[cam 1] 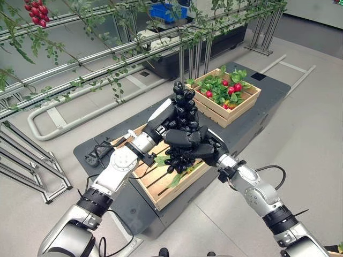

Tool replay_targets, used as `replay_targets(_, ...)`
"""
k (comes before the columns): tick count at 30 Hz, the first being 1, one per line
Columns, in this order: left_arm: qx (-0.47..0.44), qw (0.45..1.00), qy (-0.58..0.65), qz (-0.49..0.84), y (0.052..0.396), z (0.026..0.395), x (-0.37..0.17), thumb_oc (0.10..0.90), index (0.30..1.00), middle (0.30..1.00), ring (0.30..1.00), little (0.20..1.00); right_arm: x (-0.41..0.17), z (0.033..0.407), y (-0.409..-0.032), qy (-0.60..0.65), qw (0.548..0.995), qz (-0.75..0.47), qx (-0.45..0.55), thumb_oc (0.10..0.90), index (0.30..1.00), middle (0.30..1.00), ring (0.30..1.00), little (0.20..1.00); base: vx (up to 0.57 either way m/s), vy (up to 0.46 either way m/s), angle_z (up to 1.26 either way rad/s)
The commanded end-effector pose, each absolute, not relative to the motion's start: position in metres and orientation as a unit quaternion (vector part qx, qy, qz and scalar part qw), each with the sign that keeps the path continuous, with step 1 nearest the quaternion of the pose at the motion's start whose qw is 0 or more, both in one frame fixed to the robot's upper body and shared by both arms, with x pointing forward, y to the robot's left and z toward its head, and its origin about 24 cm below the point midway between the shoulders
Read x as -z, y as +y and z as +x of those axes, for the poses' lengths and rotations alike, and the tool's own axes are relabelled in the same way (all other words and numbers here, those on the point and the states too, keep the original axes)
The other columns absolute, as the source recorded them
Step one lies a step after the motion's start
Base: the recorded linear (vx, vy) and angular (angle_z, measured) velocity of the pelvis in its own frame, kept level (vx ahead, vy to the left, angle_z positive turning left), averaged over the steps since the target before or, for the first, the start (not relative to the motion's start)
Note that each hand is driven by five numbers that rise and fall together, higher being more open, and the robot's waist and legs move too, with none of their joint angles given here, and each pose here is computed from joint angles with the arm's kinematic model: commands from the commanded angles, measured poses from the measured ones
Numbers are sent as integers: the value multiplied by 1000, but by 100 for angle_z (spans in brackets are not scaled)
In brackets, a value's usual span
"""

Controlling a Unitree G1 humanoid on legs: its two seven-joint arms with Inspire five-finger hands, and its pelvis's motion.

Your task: Pick up the fruits from the basket on one side to the basket on the other side

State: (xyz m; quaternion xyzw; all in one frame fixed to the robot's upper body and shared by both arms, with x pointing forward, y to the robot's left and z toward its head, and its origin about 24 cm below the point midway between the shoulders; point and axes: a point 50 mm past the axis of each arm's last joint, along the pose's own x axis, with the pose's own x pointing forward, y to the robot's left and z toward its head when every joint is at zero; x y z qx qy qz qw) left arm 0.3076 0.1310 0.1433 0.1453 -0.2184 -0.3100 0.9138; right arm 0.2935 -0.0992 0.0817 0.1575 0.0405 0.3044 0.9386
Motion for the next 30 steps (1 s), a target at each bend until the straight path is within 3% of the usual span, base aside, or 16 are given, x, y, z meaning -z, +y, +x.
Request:
replay_targets(1, 316, 880, -346, 80, 101, 317, -206, 800, 900, 900, 900, 900, -140, 296, -57, -91, 886, 235, -389, 400, 300, 300, 300, 300, 0, 0, 0)
replay_targets(11, 242, 899, -364, 43, 122, 317, -203, 800, 900, 900, 900, 900, -134, 297, -74, -111, 909, 214, -339, 400, 300, 300, 300, 300, 0, 0, 0)
replay_targets(23, 75, 927, -366, 0, 176, 310, -184, 800, 900, 900, 900, 900, -90, 286, -144, -93, 953, 212, -197, 400, 300, 300, 300, 300, -3, -7, -5)
replay_targets(30, 43, 941, -334, 4, 189, 309, -166, 800, 900, 900, 900, 900, -81, 279, -180, -107, 966, 206, -116, 400, 300, 300, 300, 300, -3, -14, -9)
